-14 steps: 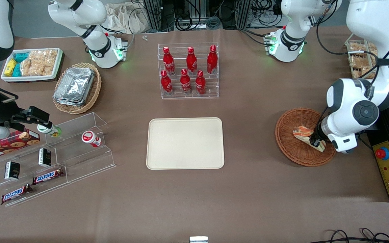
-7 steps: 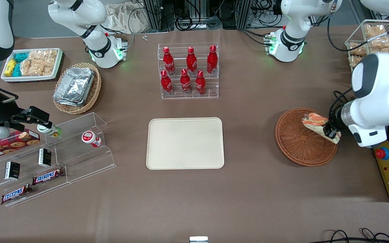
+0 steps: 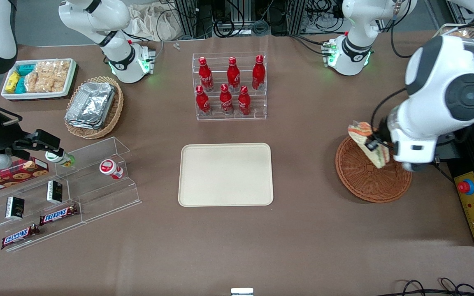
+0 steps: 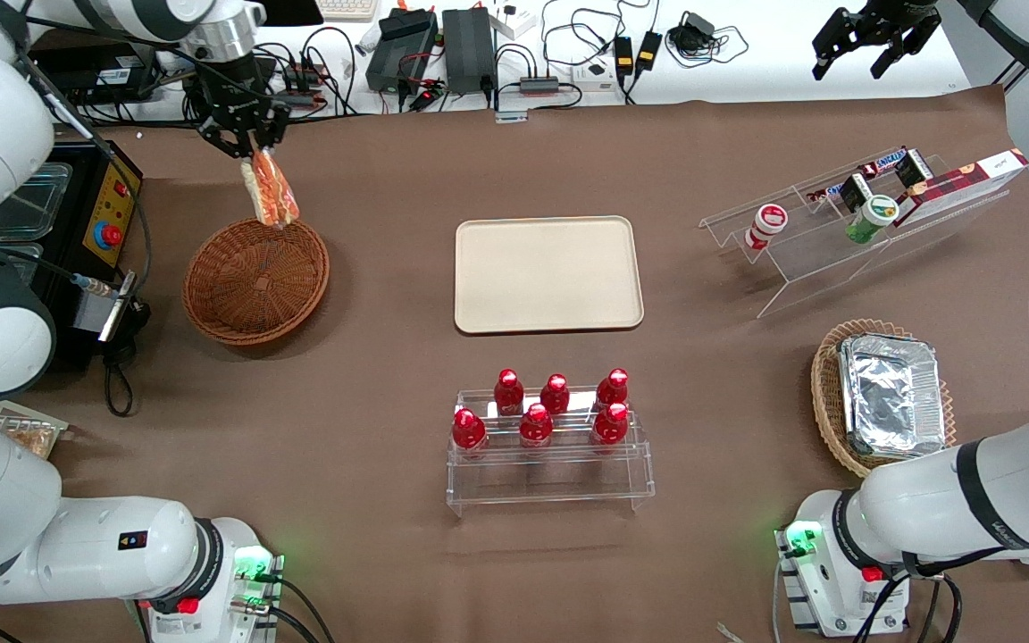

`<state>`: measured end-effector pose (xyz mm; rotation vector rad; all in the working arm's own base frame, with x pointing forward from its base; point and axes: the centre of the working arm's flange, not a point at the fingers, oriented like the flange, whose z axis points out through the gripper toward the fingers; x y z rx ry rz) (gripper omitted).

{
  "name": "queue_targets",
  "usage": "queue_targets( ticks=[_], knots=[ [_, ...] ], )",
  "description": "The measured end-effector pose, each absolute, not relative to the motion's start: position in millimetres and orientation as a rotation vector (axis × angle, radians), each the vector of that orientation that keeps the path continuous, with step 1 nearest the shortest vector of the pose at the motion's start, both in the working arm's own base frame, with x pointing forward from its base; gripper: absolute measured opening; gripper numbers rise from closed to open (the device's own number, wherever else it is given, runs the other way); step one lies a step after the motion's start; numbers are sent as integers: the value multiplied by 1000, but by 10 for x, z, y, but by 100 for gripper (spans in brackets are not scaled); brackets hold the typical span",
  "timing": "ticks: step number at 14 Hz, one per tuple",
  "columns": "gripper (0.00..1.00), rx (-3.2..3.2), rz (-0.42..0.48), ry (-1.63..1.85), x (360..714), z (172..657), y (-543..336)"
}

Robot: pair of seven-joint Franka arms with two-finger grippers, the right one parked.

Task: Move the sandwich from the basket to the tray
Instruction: 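Lift the sandwich and carry it with the left gripper to the tray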

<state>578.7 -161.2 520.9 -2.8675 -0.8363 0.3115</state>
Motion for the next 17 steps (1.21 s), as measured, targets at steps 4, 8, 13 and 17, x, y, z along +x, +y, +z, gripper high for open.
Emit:
queue_targets(
  ticks=[4,8,13,17],
  knots=[
    [12,-2949,339,-504,5573,5142,-2301],
    [12,-3027,312,-184,5385,5067,-2958],
    [12,-3038,250,68,5262,4469,-3772],
    [12,-3088,225,122,5256,4038,-4154]
  ],
)
